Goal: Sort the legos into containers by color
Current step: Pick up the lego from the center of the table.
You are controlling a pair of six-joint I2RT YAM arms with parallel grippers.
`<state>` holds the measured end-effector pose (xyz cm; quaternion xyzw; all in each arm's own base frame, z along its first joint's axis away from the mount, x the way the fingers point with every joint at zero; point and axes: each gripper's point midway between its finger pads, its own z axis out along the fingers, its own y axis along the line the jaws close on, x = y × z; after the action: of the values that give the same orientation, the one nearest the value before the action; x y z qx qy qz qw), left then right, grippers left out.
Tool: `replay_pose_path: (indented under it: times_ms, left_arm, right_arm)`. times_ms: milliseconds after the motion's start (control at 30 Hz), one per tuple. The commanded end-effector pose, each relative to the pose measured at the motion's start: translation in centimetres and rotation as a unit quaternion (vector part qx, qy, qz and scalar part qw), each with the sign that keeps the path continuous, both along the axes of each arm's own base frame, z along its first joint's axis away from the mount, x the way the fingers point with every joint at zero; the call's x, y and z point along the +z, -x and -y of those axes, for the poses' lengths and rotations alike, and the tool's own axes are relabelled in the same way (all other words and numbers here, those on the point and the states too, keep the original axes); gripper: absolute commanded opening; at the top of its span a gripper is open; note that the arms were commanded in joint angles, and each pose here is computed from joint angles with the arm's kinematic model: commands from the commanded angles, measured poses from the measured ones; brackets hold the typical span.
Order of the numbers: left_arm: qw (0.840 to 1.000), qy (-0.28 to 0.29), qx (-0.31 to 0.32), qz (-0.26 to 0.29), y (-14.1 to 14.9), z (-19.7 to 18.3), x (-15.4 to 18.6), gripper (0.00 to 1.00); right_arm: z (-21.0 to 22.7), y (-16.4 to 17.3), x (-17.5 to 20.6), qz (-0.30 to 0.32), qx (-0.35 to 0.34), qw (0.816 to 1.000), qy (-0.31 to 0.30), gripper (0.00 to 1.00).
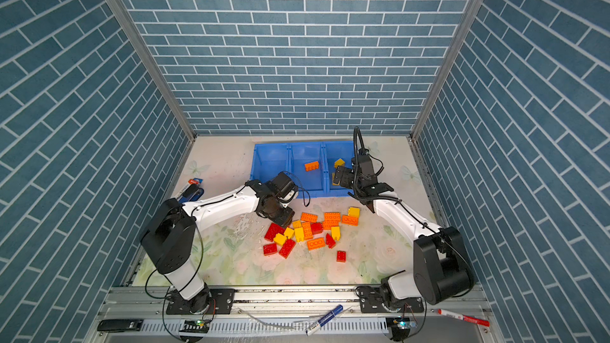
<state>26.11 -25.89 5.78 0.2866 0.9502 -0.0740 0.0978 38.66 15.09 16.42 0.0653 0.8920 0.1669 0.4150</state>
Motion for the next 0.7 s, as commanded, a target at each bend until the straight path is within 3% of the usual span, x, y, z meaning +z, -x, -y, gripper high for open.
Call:
replay_pose_path:
  times_ms: [0,500,667]
  left_arm:
    - [1.000,-0.024,-0.011,-0.002,-0.3,0.0,-0.8,0.59]
    - [0.997,-0.064,-0.018,-0.032,0.2,-0.4,-4.3,0.55]
    - [0.997,-0.071,-0.020,-0.031,0.4,-0.4,-5.1,0.47]
  right_arm:
    - [0.6,0.4,0.4,0.011,-0.016,1.000,-0.002,0.98]
    - [0.8,0.5,0.7,0.012,-0.014,1.000,0.006,0.98]
    - [0.5,0.4,0.7,0.009,-0.007,1.000,0.005,0.98]
